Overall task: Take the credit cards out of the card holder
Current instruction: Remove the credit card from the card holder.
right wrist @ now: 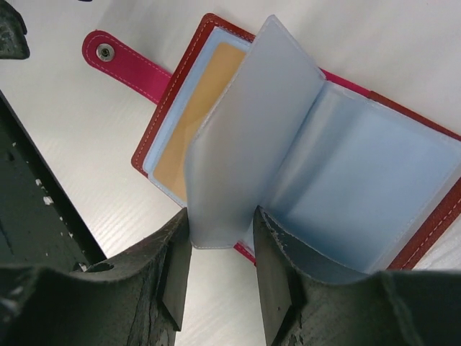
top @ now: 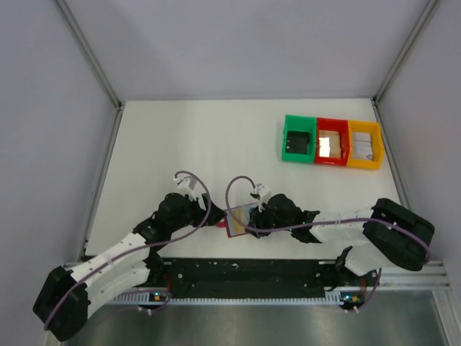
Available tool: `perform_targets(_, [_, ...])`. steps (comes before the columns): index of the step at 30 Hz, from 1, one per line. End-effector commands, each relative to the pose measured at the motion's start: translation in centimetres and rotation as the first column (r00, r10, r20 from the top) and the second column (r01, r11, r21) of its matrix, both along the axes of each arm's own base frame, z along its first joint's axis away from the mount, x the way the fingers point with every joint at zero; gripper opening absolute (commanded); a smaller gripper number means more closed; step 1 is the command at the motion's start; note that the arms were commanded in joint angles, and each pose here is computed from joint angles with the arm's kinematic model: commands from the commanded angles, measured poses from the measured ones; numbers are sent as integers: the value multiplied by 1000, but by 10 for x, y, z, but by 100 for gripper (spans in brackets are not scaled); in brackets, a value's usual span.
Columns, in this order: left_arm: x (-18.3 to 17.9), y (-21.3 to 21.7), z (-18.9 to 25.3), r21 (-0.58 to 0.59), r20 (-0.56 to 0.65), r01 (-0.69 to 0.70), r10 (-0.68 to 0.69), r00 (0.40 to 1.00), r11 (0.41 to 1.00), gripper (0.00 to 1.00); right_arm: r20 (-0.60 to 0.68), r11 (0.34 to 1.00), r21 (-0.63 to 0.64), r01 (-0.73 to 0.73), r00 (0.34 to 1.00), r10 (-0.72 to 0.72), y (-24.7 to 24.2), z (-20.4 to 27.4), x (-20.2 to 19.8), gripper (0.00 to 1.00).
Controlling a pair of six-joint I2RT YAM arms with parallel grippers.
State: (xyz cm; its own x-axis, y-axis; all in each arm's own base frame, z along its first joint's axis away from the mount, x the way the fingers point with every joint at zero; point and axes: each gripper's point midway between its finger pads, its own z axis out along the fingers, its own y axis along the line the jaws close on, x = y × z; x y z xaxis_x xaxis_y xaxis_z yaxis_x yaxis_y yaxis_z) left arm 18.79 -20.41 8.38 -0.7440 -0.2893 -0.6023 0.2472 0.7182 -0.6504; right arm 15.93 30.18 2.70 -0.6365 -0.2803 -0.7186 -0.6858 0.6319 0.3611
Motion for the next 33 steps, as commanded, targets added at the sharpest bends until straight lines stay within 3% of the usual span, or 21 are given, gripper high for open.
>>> perform_targets(1, [12, -30, 43, -91, 87, 105, -97, 991, 990, 79, -52, 981, 179, 69, 997, -61, 12, 22, 3, 39])
perform_targets(10, [18, -69, 33, -115, -6, 237, -239, 971, 965, 59, -87, 957, 230, 176, 983, -161, -2, 24, 8, 43])
perform_targets(23, [21, -104, 16, -92, -69, 311, -317, 946, 946, 59, 54, 900, 109, 422, 902, -429, -59, 40, 38, 47])
perform_targets(33, [29, -68, 14, 1, -29, 146, -145, 989, 989, 59, 140, 957, 191, 218, 959, -246, -25, 102, 37, 50])
